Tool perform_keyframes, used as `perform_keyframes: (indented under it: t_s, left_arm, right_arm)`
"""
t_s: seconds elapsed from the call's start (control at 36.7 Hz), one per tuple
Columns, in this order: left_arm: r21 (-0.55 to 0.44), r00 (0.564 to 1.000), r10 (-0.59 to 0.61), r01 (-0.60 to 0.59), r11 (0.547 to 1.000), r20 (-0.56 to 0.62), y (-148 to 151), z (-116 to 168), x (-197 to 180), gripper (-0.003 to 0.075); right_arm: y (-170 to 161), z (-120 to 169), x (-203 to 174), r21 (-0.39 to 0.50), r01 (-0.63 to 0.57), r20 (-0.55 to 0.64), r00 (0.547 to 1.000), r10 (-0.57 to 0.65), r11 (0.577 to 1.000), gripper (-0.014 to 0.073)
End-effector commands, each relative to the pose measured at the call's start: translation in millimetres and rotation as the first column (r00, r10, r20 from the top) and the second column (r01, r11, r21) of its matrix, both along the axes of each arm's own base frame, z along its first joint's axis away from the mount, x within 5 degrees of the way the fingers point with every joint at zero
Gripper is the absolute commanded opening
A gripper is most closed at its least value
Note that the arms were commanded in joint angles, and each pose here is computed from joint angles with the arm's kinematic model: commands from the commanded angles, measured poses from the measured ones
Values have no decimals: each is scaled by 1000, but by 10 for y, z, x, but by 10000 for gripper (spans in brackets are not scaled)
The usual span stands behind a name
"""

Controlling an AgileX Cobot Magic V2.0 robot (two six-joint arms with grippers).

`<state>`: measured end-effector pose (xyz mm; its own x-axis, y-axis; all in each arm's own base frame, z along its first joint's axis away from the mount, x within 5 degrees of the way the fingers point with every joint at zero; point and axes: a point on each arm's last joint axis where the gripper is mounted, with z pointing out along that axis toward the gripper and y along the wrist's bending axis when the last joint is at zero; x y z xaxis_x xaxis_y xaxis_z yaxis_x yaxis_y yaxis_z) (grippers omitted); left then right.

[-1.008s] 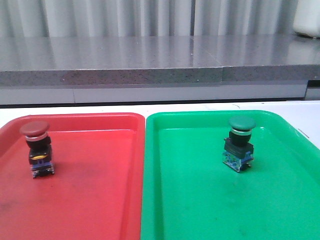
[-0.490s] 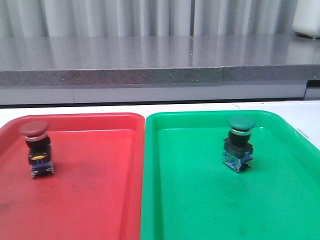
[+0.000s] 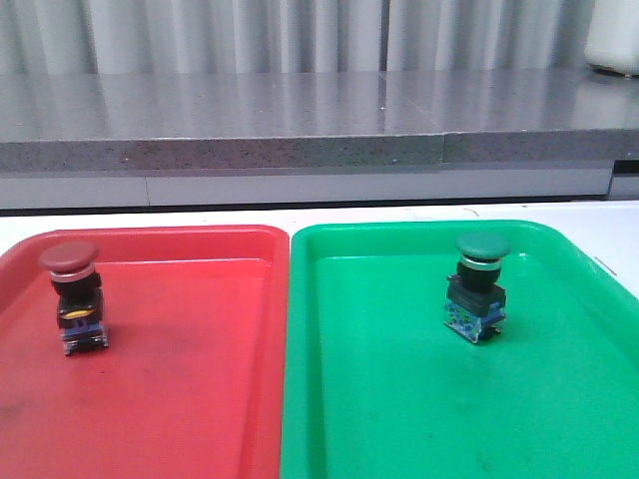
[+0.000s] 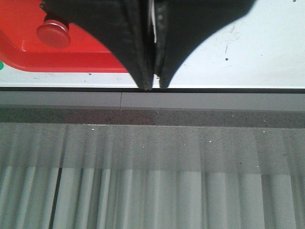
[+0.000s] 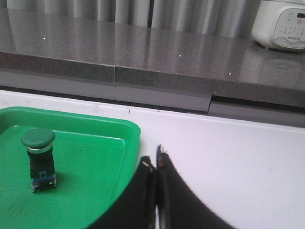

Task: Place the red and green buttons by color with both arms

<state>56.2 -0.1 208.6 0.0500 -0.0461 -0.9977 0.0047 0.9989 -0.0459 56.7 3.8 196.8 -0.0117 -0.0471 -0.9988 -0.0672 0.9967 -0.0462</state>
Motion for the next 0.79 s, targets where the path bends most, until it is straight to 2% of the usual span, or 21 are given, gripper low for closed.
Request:
perform_keyframes:
  t_s: [0.0,0.27,0.52,0.76]
  left_arm:
    - [-14,997,1,1,1000,80,1,4,-9,-20]
    - [-14,997,1,1,1000,80,1,4,-9,-20]
    - [-14,997,1,1,1000,80,1,4,-9,-20]
    - [-14,997,1,1,1000,80,1,4,-9,-20]
  right_arm:
    - [-6,126,-21,10,7,126,992,-9,1000,-108]
    - [-9,130,-21,14,13,130,991,-14,1000,-108]
    - [-13,132,-21,143,4,124,992,-21,990,-108]
    - [-13,131,-21,142,4,123,992,-21,990,-108]
